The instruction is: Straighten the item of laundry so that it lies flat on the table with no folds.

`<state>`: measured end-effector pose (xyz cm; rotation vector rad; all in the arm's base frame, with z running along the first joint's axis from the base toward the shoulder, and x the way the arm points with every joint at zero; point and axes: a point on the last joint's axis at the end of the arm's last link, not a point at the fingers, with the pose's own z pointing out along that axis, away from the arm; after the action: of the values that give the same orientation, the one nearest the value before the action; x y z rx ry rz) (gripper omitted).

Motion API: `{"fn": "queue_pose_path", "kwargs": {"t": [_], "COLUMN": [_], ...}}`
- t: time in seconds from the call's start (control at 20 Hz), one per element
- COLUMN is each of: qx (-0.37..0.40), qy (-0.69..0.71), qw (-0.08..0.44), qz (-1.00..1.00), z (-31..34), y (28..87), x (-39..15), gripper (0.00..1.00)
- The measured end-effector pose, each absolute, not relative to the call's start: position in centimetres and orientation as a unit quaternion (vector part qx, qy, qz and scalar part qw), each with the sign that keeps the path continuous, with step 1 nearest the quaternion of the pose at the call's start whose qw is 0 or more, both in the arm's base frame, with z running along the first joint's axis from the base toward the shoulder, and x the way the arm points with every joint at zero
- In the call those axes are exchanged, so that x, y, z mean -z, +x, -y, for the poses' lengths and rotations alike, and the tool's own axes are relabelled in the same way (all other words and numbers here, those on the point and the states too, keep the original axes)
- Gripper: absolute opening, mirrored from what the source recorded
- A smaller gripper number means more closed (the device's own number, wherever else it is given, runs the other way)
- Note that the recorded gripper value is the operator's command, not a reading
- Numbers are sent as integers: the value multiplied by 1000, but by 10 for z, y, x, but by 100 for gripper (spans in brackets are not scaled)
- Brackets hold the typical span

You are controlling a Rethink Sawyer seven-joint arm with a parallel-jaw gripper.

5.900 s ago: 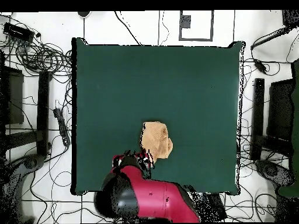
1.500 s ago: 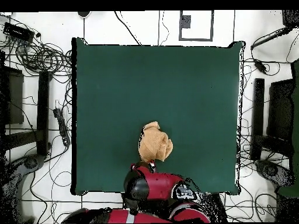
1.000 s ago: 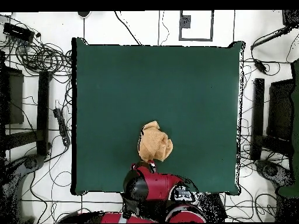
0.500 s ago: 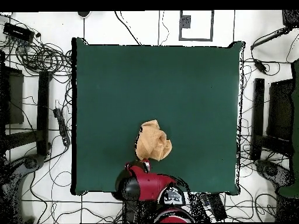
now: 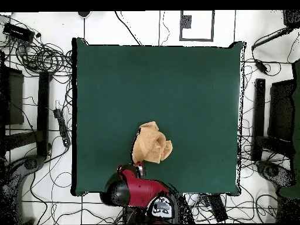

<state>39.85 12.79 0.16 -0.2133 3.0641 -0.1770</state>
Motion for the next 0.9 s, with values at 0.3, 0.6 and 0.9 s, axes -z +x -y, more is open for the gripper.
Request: {"fn": "queue_pose_path", "kwargs": {"t": [0.3,0.6,0.9], "qx": [57,57,58], "qy": [-21,10,38], "qw": [29,23,21], "qz": [-998,-998,-997], "z": [-142,-152,-173], "y": [390,383,375], "x": [-7,-7,-6], "gripper": [0,0,0]}}
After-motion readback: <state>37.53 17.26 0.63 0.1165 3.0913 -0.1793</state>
